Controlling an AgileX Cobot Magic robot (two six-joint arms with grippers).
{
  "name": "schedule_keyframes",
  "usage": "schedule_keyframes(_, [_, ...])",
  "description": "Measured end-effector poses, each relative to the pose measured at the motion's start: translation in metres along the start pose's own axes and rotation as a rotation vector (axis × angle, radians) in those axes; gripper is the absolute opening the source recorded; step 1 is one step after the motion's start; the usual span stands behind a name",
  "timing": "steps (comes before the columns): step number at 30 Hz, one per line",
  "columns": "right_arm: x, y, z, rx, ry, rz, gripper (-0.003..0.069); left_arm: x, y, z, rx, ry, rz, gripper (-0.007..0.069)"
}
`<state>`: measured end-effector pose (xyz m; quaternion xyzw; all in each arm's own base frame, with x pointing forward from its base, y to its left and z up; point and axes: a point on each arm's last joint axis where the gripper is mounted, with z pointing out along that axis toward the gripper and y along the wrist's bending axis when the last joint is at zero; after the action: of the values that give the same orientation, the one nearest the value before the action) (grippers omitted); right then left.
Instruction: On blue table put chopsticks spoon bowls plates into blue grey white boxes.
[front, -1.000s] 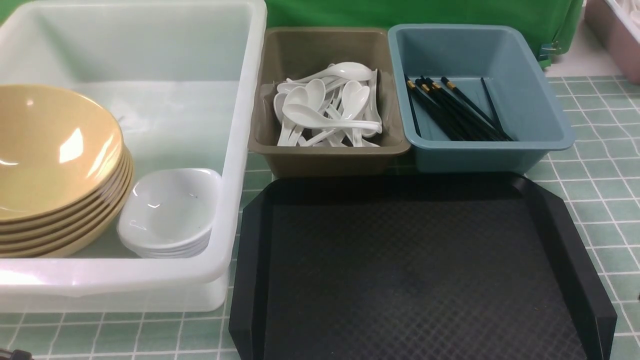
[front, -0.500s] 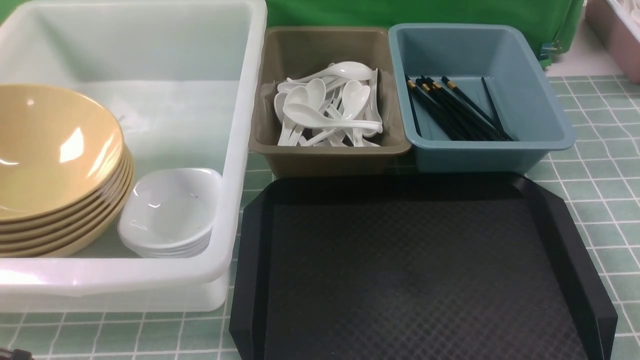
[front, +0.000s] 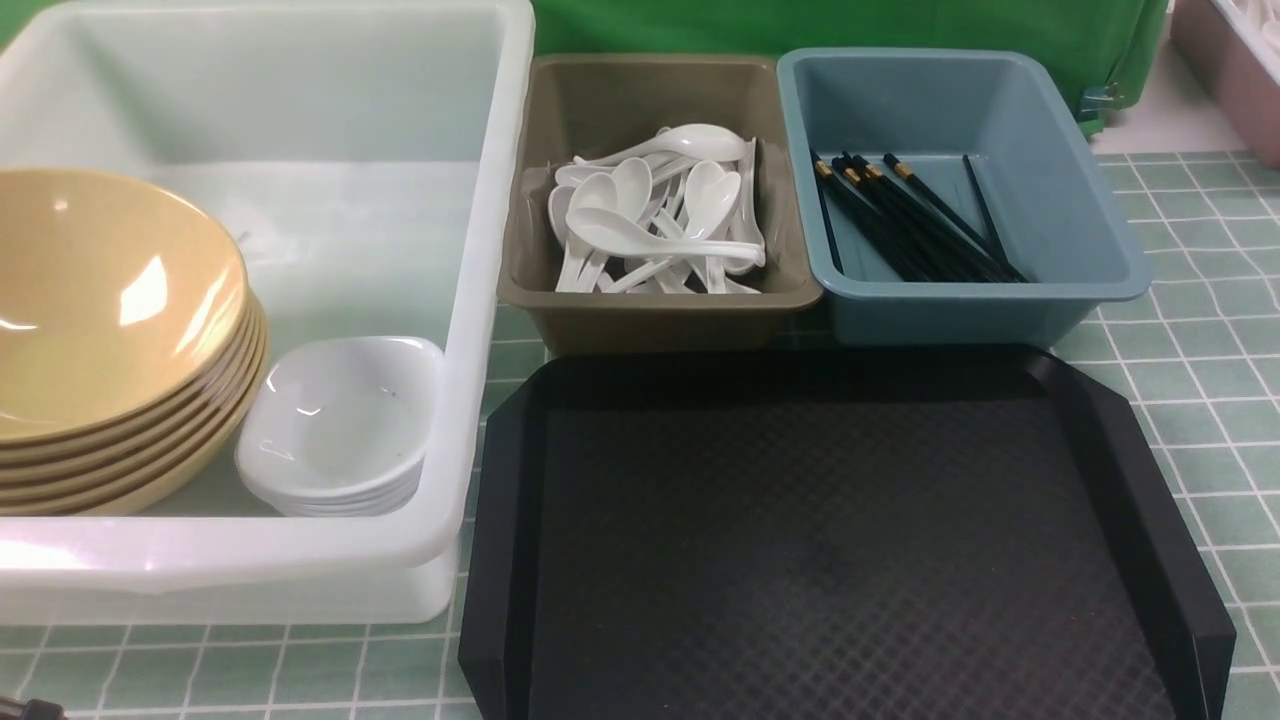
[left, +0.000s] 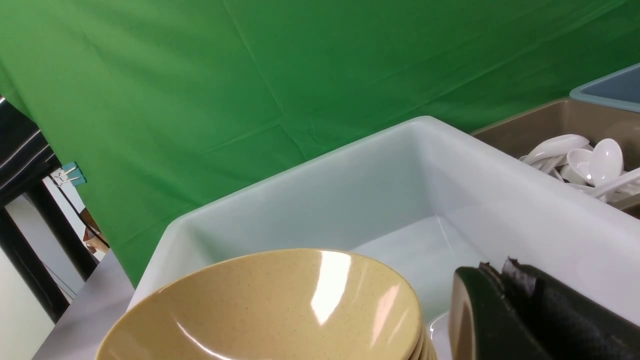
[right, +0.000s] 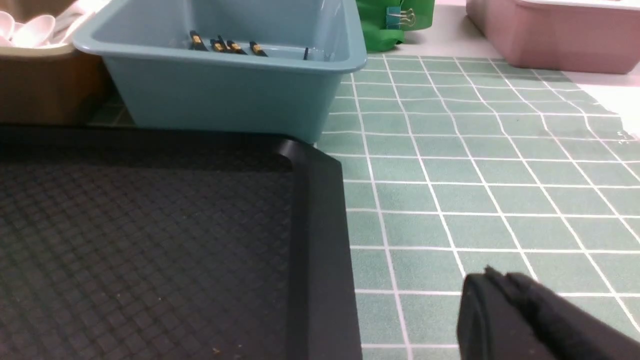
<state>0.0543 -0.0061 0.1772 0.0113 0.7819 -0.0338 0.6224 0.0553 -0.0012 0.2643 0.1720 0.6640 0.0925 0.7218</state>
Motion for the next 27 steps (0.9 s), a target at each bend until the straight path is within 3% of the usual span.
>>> schedule_keyframes(27, [0.0006, 0.0034, -0.0002, -0.041, 0.007, -0.083, 0.0087, 0.0000, 0.0000, 0.0000, 0.000, 0.000, 0.000, 0.0005])
